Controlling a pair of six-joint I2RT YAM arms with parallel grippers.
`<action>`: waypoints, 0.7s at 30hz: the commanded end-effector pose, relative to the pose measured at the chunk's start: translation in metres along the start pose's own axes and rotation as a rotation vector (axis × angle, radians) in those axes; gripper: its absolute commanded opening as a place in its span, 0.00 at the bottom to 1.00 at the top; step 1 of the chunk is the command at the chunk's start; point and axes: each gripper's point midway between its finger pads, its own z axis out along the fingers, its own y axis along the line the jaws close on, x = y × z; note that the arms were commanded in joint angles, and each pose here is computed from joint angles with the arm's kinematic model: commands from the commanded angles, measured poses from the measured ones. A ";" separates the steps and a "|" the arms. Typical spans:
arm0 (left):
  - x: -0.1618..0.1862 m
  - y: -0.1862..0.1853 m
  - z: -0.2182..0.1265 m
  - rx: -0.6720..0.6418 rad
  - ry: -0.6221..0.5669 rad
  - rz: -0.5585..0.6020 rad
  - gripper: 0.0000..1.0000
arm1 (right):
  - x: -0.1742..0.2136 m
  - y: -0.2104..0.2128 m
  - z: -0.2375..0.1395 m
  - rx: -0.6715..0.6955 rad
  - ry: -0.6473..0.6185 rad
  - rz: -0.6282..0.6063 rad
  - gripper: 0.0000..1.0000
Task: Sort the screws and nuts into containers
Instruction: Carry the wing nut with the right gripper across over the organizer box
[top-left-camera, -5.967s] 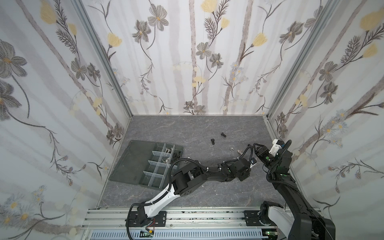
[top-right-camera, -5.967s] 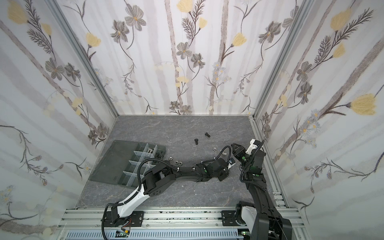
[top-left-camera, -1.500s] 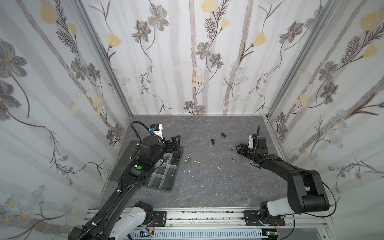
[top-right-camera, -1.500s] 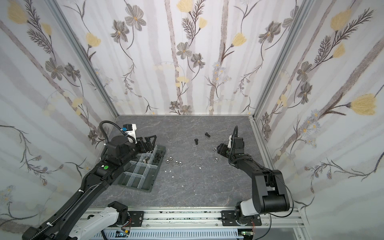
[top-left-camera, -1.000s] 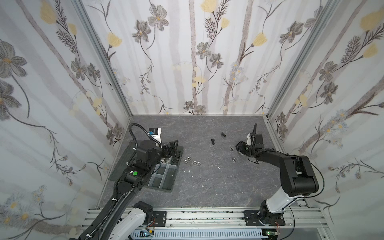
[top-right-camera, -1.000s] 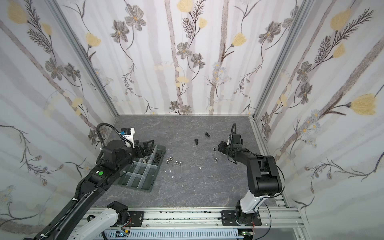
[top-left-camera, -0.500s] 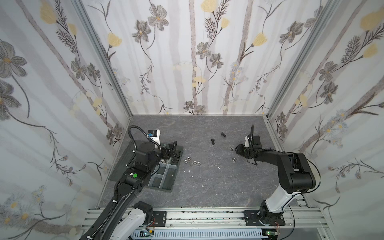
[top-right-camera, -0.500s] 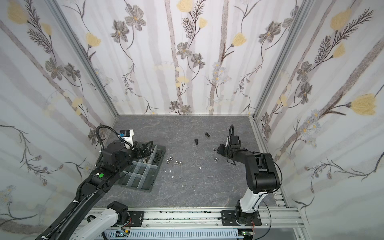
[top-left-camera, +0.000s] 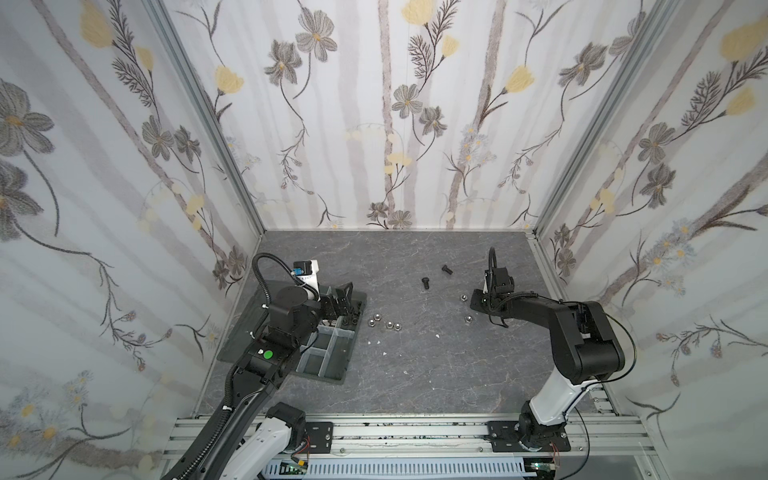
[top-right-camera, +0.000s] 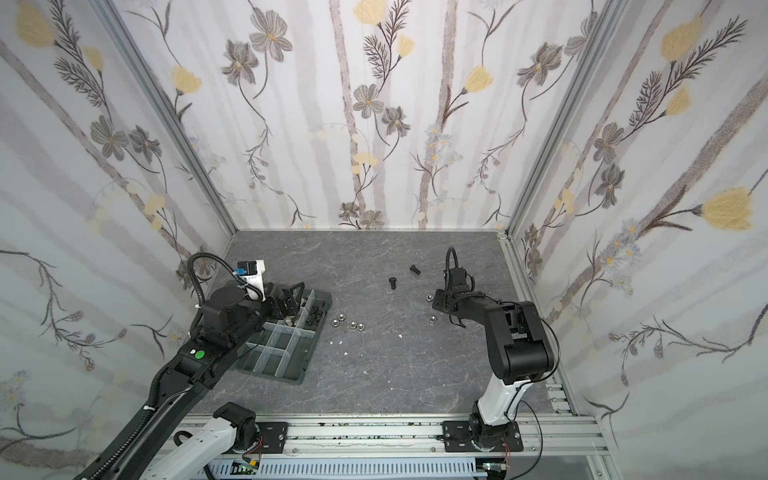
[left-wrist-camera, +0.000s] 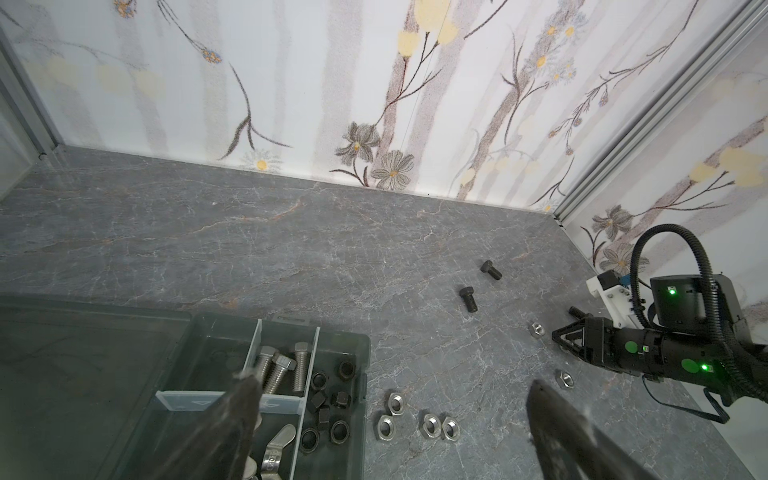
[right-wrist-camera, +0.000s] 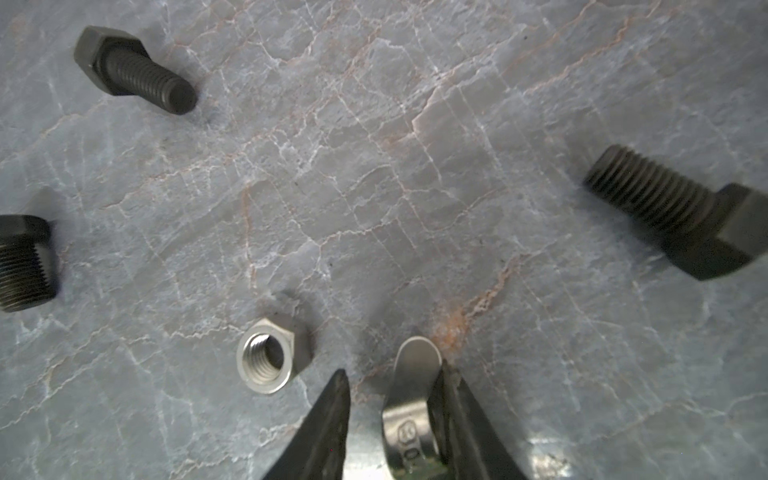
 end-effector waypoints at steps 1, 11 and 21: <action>-0.007 -0.001 -0.001 0.005 -0.031 0.006 1.00 | 0.012 -0.007 0.003 0.050 0.052 -0.023 0.34; -0.008 -0.001 -0.002 0.003 -0.038 0.008 1.00 | 0.020 -0.010 0.006 0.076 0.068 -0.035 0.17; -0.008 0.001 -0.003 -0.005 -0.041 0.012 1.00 | -0.001 0.008 -0.016 0.021 0.000 -0.032 0.10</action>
